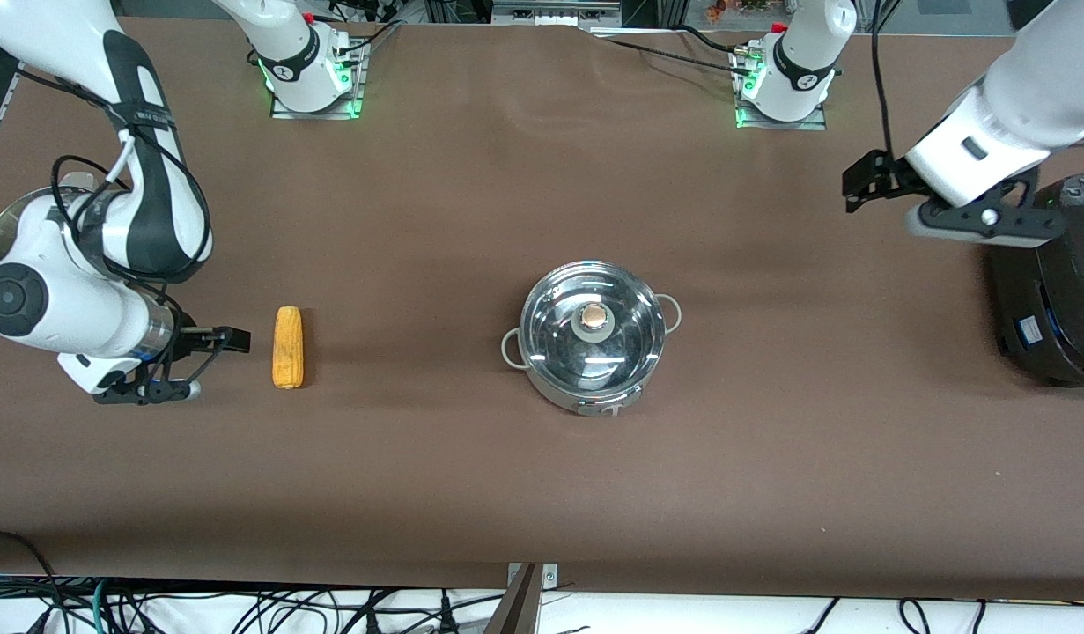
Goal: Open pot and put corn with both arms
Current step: 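Reach the right gripper to the corn while the left gripper moves toward the pot, then grasp the corn with the right gripper while the left gripper grasps the lid knob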
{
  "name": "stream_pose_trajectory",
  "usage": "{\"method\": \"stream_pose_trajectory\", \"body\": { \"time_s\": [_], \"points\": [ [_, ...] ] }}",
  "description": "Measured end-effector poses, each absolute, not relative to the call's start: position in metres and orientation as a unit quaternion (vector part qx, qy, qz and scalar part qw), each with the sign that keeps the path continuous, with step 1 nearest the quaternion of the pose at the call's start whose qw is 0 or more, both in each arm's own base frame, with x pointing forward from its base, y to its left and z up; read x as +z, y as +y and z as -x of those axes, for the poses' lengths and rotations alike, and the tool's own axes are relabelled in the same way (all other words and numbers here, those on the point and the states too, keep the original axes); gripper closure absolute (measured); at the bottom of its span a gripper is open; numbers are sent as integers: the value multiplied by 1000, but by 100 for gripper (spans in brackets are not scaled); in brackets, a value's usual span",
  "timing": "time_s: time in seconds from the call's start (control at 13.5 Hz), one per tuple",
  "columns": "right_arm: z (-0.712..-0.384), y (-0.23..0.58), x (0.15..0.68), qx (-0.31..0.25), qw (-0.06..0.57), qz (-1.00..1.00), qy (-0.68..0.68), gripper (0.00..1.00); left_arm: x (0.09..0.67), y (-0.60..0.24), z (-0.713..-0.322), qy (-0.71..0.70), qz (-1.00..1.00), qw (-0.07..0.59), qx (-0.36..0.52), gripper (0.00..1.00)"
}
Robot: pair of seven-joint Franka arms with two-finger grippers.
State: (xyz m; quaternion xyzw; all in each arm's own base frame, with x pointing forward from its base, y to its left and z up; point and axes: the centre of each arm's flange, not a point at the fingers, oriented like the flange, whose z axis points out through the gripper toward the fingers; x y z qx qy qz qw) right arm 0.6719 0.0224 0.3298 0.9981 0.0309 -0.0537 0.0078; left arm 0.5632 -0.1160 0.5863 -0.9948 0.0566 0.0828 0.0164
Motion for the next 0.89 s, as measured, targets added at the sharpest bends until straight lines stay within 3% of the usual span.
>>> {"method": "stream_pose_trajectory", "body": {
  "time_s": [0.22, 0.44, 0.89],
  "points": [
    [-673, 34, 312, -58, -1, -998, 35, 0, 562, -114, -572, 60, 993, 15, 105, 0],
    [-674, 41, 307, -58, -11, -998, 35, 0, 570, -134, -574, 35, 995, -40, 80, 0],
    [-676, 42, 289, -60, -11, -998, 34, 0, 529, -269, -578, -64, 994, -77, 40, 0]
  ]
}}
